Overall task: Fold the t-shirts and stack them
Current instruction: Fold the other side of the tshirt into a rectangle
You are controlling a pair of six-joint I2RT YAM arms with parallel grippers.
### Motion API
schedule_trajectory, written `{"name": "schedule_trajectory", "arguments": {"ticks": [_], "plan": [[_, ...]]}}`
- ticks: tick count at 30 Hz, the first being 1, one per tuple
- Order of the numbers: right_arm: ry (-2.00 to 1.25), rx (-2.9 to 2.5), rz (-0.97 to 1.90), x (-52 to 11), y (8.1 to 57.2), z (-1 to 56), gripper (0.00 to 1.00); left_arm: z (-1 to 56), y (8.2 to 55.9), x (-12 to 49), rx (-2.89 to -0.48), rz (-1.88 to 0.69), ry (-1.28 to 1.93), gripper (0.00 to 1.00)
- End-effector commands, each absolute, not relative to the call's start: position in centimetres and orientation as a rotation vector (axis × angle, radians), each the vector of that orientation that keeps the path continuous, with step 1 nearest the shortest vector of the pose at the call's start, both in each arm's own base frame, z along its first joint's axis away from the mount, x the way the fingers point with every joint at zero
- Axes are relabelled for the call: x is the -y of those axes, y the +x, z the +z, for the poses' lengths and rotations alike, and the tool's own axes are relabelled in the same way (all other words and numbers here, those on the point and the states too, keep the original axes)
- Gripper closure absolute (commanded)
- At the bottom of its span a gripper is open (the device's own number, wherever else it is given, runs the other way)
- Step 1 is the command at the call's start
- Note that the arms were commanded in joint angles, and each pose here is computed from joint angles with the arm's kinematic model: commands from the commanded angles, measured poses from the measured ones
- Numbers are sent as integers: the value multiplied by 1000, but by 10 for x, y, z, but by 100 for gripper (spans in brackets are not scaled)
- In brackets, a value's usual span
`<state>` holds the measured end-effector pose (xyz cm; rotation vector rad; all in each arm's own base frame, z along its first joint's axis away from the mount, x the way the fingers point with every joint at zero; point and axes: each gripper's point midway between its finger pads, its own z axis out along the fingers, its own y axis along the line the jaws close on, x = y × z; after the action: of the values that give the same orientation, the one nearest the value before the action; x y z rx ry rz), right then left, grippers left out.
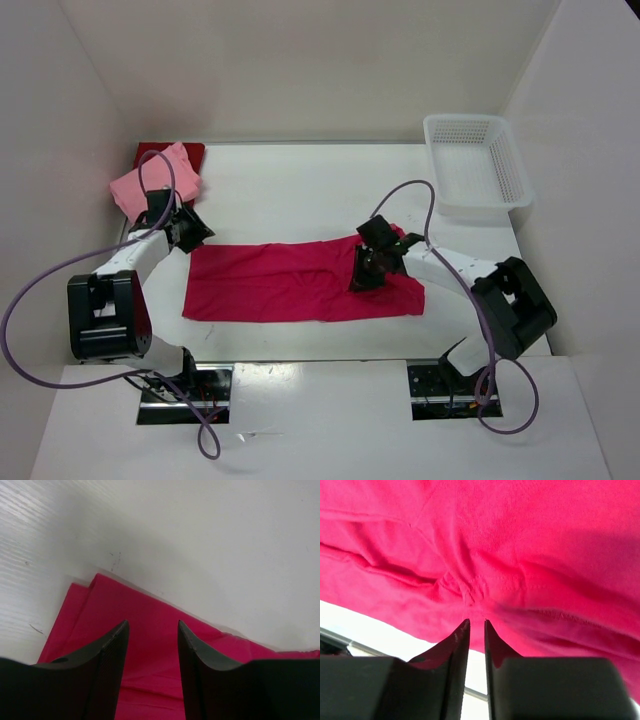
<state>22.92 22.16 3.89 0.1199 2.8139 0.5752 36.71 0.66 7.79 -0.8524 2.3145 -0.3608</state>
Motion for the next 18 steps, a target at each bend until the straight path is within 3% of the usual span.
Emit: {"name": "schedule_trajectory", "arguments": {"ticks": [1,6,8,11,13,14,17,18], "plan": [[71,-2782,609,-225,228,65,75,89,371,-26,-2281,-300,-843,49],[76,-2669,690,-217,259,108,72,77,376,-41,-2286,-245,-890,49],[143,-2618,700,-198,283,119,87,67,378,-46,-2318,-231,-907,51],[257,-2522,645,-164,316,130,88,53,377,-50,-2350,-217,-923,48],[331,-2459,580,-140,340,136,73,43,376,-48,-2379,-227,-931,47],[337,-2417,549,-132,354,140,58,40,375,-46,-2391,-239,-932,46],[339,-2412,493,-123,384,131,46,28,375,-42,-2425,-264,-939,49],[358,-2432,451,-119,391,117,46,28,378,-41,-2429,-279,-935,59]]}}
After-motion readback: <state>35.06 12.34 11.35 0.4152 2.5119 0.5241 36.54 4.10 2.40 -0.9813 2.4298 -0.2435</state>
